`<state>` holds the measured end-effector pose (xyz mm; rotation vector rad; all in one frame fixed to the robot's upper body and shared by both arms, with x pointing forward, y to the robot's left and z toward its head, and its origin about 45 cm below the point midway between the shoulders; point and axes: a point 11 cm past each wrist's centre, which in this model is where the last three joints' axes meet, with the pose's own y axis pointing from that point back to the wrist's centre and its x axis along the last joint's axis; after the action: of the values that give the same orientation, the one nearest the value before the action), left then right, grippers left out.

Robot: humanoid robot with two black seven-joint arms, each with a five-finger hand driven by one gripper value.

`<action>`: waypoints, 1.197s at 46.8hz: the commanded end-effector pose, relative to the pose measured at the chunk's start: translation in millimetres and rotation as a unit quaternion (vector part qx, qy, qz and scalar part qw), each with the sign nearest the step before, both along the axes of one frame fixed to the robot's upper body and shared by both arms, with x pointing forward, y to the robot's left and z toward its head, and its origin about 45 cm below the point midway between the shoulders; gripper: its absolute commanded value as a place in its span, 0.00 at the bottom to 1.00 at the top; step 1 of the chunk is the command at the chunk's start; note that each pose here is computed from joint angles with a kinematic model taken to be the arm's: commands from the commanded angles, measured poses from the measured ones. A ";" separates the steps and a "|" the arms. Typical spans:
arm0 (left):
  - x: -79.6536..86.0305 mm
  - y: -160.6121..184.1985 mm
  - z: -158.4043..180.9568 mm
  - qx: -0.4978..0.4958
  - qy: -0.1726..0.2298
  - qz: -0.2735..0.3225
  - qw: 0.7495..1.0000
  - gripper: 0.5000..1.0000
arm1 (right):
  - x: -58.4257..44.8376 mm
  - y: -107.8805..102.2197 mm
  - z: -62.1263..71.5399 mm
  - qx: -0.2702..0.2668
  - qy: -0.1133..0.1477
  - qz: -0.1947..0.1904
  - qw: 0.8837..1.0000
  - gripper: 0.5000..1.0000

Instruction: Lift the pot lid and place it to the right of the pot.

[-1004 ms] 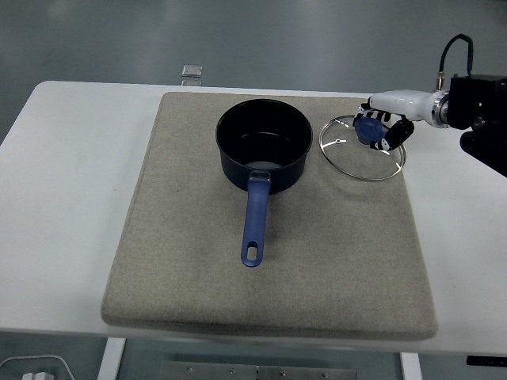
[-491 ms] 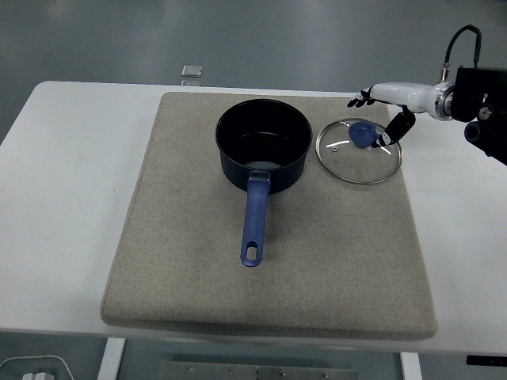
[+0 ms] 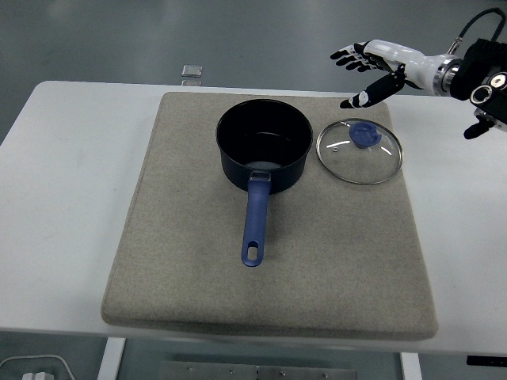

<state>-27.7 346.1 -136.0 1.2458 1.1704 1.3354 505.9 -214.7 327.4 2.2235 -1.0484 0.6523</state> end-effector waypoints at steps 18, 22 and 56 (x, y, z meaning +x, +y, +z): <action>0.0 0.0 0.0 0.000 0.001 0.000 1.000 1.00 | 2.9 -6.8 -6.2 0.205 0.084 -0.080 0.972 0.82; 0.2 0.0 0.0 0.000 0.000 0.000 1.000 1.00 | 3.5 -9.8 -9.3 0.254 0.104 -0.100 0.956 0.82; 0.2 0.0 0.0 0.000 0.000 0.000 1.000 1.00 | 1.5 -24.2 -38.8 0.541 0.237 -0.216 0.777 0.82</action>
<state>-27.5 346.0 -136.0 1.2458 1.1705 1.3353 506.3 -238.6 286.0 2.5750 -1.7930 -0.8930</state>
